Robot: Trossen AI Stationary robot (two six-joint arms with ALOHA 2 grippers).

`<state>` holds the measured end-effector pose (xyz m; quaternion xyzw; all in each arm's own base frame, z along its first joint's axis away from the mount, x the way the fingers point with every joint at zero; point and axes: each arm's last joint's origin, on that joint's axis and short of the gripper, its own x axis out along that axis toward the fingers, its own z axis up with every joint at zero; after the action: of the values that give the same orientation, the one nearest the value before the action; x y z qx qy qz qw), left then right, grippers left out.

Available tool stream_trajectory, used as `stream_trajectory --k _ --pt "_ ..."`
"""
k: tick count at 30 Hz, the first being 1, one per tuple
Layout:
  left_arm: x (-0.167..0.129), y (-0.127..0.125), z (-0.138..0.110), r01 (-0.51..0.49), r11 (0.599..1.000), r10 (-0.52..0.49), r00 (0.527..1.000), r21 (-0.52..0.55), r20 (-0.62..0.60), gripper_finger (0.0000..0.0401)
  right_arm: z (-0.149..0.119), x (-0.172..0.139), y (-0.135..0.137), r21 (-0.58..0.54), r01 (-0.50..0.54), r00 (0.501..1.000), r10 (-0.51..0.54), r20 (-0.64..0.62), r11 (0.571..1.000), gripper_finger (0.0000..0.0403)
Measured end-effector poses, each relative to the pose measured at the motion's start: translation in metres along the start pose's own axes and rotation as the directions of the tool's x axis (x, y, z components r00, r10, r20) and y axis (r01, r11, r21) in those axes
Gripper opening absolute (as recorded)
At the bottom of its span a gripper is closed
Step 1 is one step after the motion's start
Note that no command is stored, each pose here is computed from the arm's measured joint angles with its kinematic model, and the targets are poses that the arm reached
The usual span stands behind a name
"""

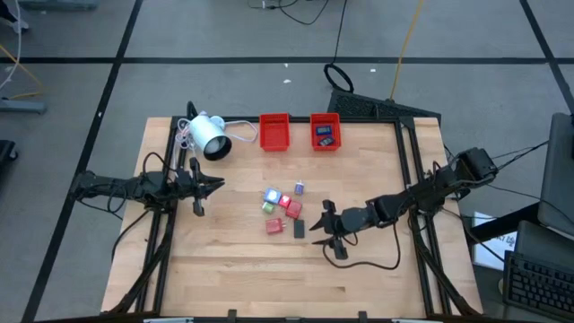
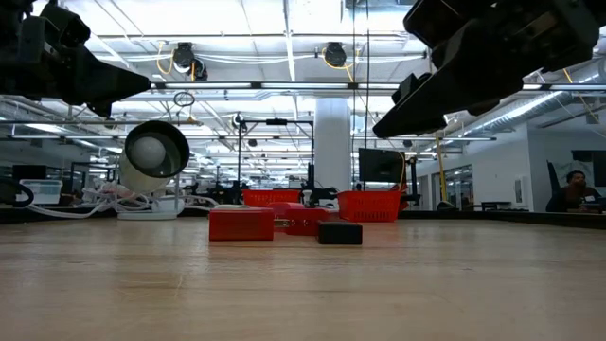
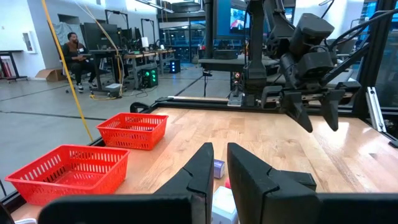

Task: Pick & Place Office items
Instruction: Put the black digital clock into the right red bin

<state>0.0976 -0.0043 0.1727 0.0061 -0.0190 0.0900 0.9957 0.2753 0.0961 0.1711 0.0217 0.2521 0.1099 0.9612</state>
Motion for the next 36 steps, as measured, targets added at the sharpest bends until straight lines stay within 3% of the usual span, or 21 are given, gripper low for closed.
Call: stream_trajectory --k 8,12,17,21,28,36 --pt "0.000 0.000 0.000 0.000 1.000 0.000 1.000 0.000 0.000 0.0047 0.000 0.000 0.000 -0.006 0.009 1.000 -0.009 0.001 1.000 0.0196" --pt "0.000 0.000 0.000 0.000 1.000 0.000 1.000 0.000 0.000 0.0047 -0.001 0.002 0.001 -0.013 0.096 0.995 -0.095 0.020 0.995 0.0196" --pt "0.000 0.000 0.000 0.000 1.000 0.000 1.000 0.000 0.000 0.0047 0.002 0.010 0.004 -0.020 0.113 0.993 -0.113 0.016 0.993 0.0196" --pt "0.000 0.000 0.000 0.000 1.000 0.000 1.000 0.000 0.000 0.0047 -0.005 0.023 0.004 -0.112 0.167 0.983 -0.174 -0.059 0.980 0.0203" --pt "0.000 0.000 0.000 0.000 1.000 0.000 1.000 0.000 0.000 0.0047 -0.018 0.053 -0.001 -0.126 0.184 0.971 -0.200 -0.130 0.975 0.0268" --pt "0.000 0.000 0.000 0.000 1.000 0.000 1.000 -0.001 0.003 0.0047 -0.022 0.061 -0.013 -0.089 0.219 0.960 -0.231 -0.158 0.972 0.0347"
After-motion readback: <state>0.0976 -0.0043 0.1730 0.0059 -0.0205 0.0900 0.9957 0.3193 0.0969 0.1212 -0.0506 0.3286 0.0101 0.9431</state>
